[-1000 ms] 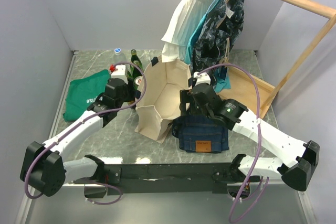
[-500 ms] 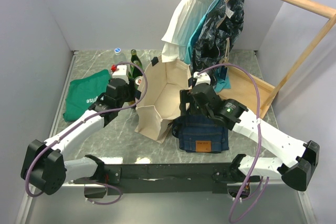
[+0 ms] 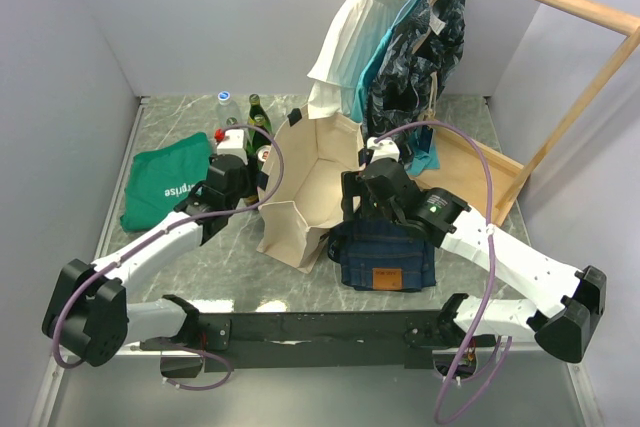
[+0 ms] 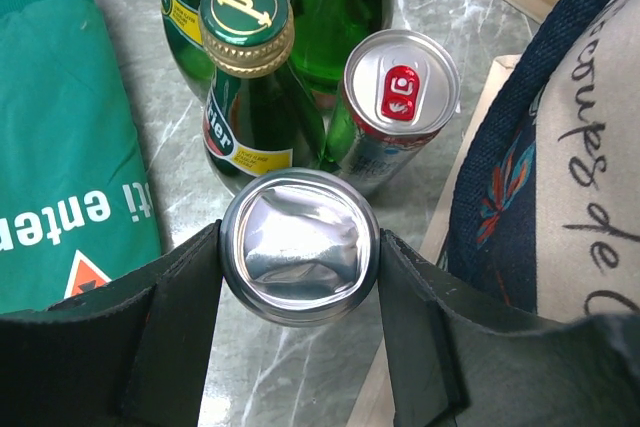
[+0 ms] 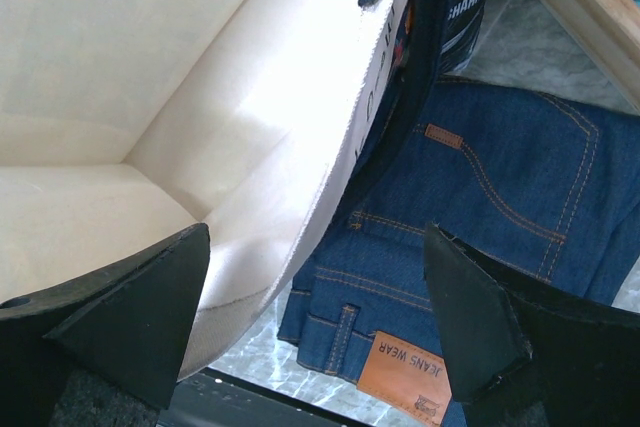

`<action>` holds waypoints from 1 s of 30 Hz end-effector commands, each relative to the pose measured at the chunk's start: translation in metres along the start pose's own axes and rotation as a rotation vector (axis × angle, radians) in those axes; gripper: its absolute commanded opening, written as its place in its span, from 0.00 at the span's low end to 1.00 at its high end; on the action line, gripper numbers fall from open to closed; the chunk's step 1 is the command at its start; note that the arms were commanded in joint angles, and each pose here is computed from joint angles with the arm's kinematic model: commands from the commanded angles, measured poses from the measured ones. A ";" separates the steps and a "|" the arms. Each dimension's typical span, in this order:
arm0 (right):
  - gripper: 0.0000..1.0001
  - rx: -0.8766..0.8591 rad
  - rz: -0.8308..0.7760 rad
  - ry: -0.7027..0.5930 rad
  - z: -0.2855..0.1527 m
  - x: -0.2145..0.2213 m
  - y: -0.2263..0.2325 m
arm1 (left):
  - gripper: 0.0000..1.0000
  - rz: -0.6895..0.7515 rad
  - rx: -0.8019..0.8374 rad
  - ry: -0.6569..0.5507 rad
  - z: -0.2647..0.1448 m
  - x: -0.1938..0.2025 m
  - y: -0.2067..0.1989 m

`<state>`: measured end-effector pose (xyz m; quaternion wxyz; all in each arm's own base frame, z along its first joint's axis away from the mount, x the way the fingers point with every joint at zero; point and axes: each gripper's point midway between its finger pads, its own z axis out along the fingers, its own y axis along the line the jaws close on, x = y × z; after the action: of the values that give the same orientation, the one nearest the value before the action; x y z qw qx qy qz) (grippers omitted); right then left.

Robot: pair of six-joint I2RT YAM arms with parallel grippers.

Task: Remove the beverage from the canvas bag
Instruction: Place the drink at the center of the board.

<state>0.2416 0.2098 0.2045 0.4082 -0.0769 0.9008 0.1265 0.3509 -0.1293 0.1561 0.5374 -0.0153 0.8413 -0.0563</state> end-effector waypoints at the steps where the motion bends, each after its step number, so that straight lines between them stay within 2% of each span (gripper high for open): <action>1: 0.93 -0.011 0.010 -0.049 -0.006 -0.019 0.003 | 0.06 -0.052 0.014 -0.179 -0.001 -0.045 -0.009; 5: 0.93 -0.013 0.013 -0.058 -0.008 -0.020 0.002 | 0.11 -0.053 0.005 -0.176 0.001 -0.041 -0.007; 16: 0.93 -0.006 0.019 -0.052 -0.007 -0.017 0.001 | 0.10 -0.047 -0.003 -0.172 0.006 -0.036 -0.006; 18: 0.93 -0.003 0.020 -0.054 -0.007 -0.017 0.000 | 0.15 -0.045 0.000 -0.170 0.007 -0.036 -0.007; 30: 0.93 -0.004 0.024 -0.054 -0.008 -0.016 0.000 | 0.20 -0.041 -0.005 -0.148 0.009 -0.031 -0.007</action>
<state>0.2418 0.2097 0.2046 0.4087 -0.0762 0.9007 0.1262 0.3579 -0.1283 0.1496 0.5532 -0.0202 0.8316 -0.0452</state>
